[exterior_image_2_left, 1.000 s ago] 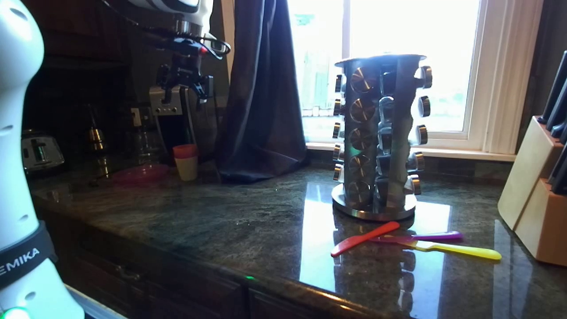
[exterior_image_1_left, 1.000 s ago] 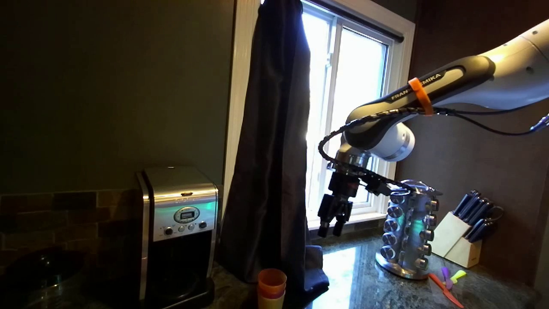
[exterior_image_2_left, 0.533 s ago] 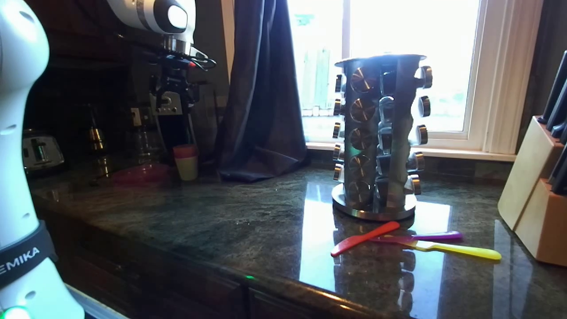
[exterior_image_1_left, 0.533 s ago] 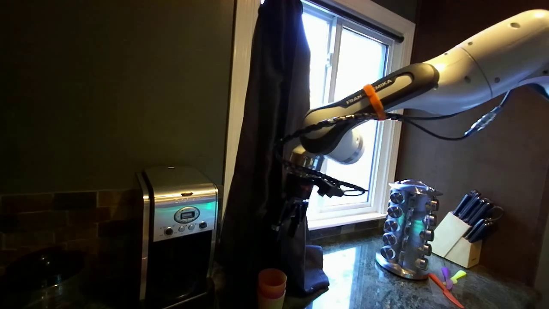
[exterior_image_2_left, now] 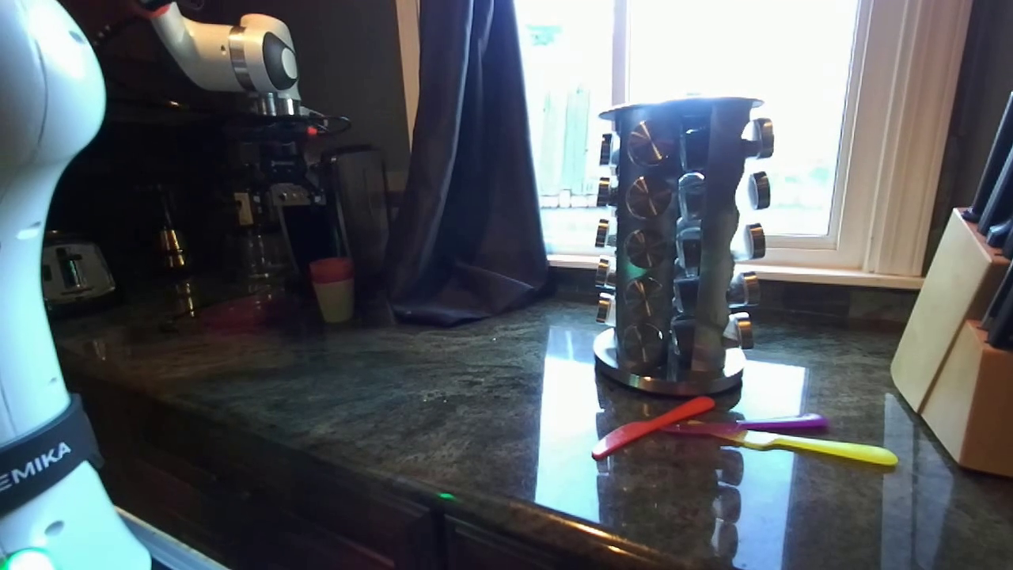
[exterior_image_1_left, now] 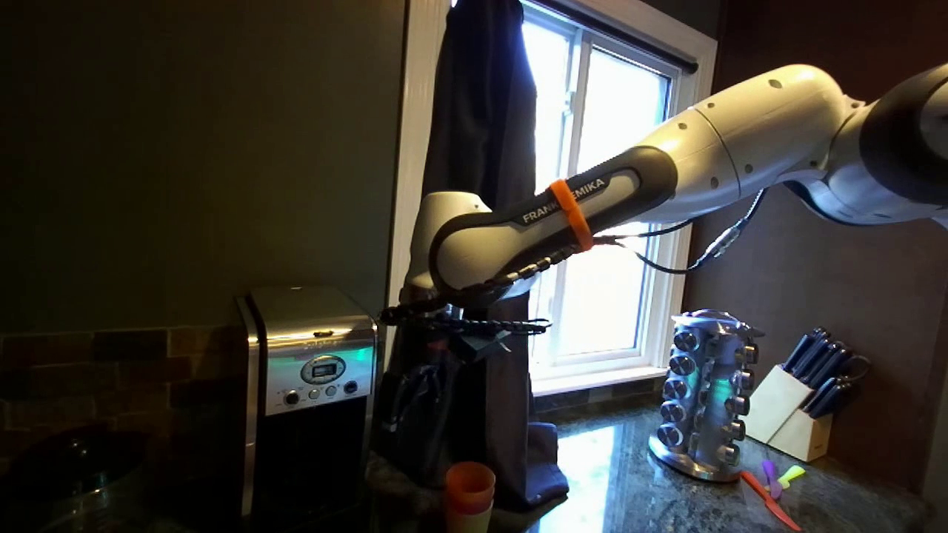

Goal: Turn the knob on the left side of the coffee maker in an anti-clockwise direction

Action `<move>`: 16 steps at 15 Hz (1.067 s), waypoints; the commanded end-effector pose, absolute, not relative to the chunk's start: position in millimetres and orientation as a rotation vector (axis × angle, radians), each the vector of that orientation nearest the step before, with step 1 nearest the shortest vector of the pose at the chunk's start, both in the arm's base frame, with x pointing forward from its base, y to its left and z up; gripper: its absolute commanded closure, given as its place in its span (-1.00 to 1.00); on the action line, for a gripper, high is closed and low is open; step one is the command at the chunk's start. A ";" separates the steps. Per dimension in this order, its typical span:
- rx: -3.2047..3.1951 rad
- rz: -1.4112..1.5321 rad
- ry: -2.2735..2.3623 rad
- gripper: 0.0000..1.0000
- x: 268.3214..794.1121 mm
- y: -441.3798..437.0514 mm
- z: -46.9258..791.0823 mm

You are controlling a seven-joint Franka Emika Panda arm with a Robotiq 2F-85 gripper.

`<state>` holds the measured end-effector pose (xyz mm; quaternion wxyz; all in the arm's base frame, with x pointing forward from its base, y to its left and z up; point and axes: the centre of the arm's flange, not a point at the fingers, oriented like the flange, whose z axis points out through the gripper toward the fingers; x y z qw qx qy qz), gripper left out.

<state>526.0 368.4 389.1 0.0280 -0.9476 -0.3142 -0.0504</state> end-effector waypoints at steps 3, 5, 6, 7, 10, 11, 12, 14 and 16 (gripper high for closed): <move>-2.926 -0.163 -0.971 -1.00 530.7 369.5 390.8; -2.954 -0.151 -0.896 -1.00 526.5 360.6 389.3; -2.998 -0.123 -0.815 -1.00 524.5 359.3 387.0; -3.042 -0.093 -0.733 -1.00 526.7 362.5 385.9; -3.110 -0.004 -0.528 -1.00 521.9 384.8 389.8; -3.129 0.013 -0.472 -1.00 517.4 390.9 391.9; -3.170 0.014 -0.399 -1.00 511.2 402.6 396.2; -3.272 -0.008 -0.300 -1.00 506.3 424.9 405.0; -3.387 -0.016 -0.280 -1.00 510.2 445.6 411.4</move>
